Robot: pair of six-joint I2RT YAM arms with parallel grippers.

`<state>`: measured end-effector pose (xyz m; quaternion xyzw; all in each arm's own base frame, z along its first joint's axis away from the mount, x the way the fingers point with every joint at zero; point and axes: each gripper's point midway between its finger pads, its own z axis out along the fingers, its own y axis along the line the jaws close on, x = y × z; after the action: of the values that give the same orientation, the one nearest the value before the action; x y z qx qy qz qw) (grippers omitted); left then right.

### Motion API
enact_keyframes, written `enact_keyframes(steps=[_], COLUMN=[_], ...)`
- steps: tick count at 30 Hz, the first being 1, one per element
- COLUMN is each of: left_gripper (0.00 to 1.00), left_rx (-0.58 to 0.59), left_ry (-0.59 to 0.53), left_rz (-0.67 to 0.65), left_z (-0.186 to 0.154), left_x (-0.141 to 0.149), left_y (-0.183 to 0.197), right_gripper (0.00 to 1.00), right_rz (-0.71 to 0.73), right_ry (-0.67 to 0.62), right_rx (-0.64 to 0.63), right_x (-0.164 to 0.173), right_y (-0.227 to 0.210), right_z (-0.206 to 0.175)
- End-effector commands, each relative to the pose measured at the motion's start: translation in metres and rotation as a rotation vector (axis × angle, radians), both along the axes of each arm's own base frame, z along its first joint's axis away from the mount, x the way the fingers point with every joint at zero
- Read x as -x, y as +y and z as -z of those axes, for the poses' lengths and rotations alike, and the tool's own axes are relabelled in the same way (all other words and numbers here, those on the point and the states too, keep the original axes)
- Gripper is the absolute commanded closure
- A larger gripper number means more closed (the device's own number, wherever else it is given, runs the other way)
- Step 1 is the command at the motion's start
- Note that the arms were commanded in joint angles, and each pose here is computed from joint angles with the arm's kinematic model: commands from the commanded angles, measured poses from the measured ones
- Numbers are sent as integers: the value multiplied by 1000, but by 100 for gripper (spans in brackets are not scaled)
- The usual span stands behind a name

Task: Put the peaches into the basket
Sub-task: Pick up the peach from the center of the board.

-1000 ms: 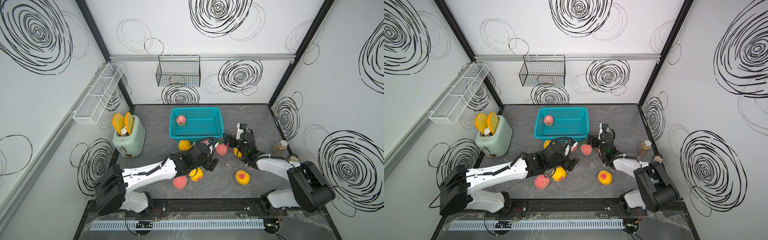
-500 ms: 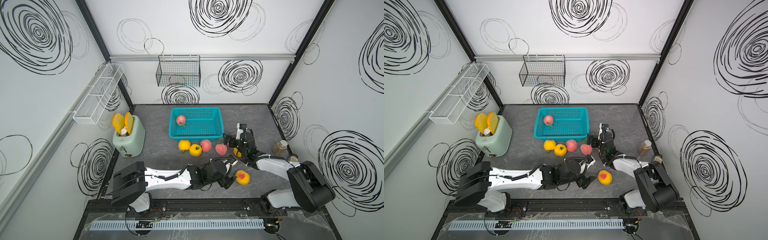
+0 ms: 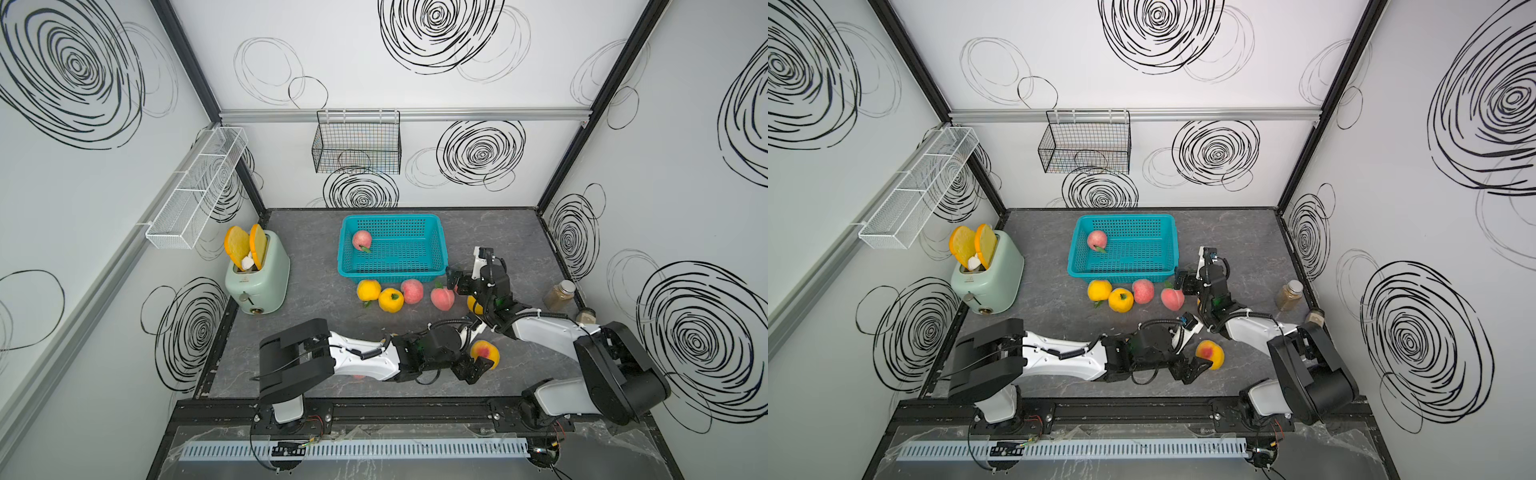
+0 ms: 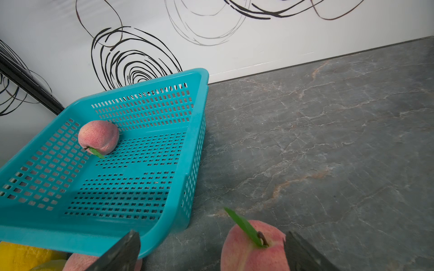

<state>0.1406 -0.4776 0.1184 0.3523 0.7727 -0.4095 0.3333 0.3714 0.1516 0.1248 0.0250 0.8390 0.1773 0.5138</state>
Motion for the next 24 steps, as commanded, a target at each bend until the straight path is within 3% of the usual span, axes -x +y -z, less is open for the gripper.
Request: enact_keyframes(steps=[1, 10, 24], left_gripper=[13, 11, 9], left_rx=[84, 65, 79], left_ry=[9, 28, 15], left_rz=[16, 1, -60], left_z=[-18, 3, 0], left_x=[6, -3, -31], left_y=[-18, -23, -21], right_gripper=[1, 1, 1], right_rz=[14, 28, 46], right_ry=[7, 35, 24], right_rx=[-10, -33, -31], right_x=[-1, -3, -2], right_y=[-1, -7, -15], right_z=[1, 7, 3])
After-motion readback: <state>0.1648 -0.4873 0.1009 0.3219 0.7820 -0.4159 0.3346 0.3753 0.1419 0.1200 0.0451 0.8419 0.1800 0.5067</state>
